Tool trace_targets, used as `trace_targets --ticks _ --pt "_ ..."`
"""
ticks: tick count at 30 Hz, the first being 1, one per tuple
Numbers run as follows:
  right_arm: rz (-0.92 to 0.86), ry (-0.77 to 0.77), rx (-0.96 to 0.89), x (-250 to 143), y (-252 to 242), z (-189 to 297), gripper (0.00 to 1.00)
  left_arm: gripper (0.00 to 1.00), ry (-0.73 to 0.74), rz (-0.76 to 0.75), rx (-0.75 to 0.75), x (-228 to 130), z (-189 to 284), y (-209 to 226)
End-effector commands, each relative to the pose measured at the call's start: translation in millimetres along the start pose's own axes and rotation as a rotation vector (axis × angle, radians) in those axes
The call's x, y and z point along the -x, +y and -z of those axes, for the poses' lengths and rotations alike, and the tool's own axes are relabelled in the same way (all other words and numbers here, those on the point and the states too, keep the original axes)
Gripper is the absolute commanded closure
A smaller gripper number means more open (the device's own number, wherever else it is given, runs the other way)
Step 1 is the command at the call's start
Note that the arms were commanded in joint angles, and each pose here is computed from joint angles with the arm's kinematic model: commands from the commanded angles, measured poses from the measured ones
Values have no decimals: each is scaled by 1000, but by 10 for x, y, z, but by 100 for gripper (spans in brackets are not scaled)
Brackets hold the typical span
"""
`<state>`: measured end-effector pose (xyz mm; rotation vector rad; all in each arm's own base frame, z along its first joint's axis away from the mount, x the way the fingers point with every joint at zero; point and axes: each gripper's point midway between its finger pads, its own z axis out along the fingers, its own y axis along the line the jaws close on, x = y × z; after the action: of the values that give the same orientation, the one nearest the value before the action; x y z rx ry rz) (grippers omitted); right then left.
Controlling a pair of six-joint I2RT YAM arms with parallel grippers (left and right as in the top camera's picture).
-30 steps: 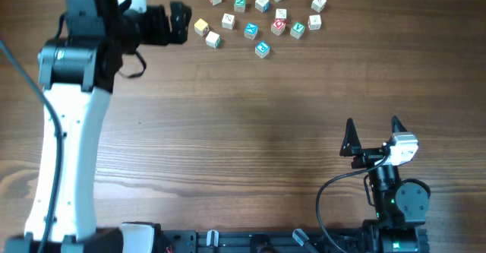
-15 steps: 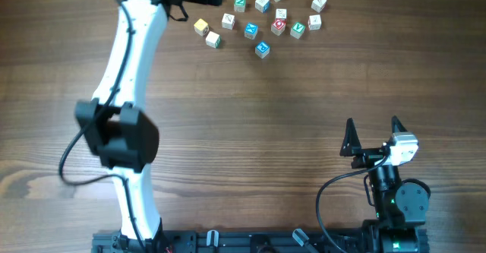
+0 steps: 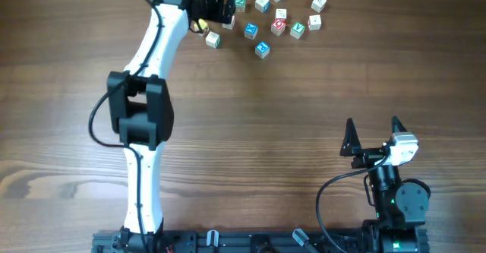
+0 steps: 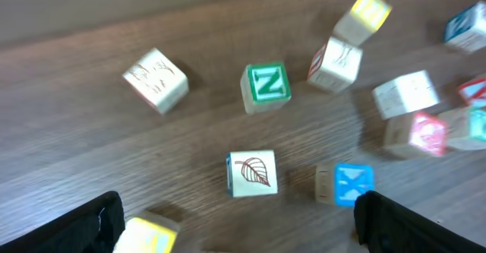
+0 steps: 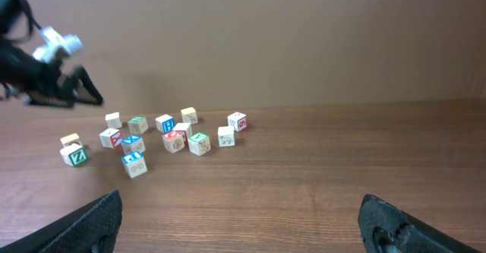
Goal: Form a tower
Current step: 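Move the left gripper over the leaf-printed block in the cluster, then close the left gripper on the leaf-printed block and lift it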
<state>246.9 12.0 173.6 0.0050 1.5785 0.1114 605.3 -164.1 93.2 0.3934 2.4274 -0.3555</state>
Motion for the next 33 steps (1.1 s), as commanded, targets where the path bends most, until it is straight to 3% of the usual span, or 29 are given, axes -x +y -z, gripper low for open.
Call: trace_targets --ticks 1,4,9,10,11,12,16,19,22,27,30,33 --pt "-5 -9 10 18 21 4 0 0 8 -82 -25 -92 -258 -187" --pt "-6 -9 10 18 21 4 0 0 29 -126 37 -188 -420 -223" --pt "-6 -9 10 18 21 4 0 12 78 -118 125 -426 -674 -50" --pt "-6 -8 10 17 20 4 0 12 75 -111 126 -428 -685 -33" --pt "-5 -8 10 17 20 4 0 2 61 -98 130 -395 -684 -5" --pt "-6 -9 10 18 21 4 0 0 37 -82 133 -339 -681 23" --pt "-6 -9 10 18 21 4 0 0 -9 -61 128 -230 -677 51" --pt "-5 -9 10 18 21 4 0 10 -19 -63 100 -214 -694 4" --pt "-5 -9 10 18 21 4 1 14 -10 -62 97 -271 -761 6" --pt "-6 -8 10 17 20 4 0 45 16 -60 95 -361 -809 -1" --pt "-5 -8 10 17 20 4 0 51 29 -55 94 -392 -809 -6" --pt "-6 -8 10 17 20 4 0 70 40 -54 95 -414 -798 -7"
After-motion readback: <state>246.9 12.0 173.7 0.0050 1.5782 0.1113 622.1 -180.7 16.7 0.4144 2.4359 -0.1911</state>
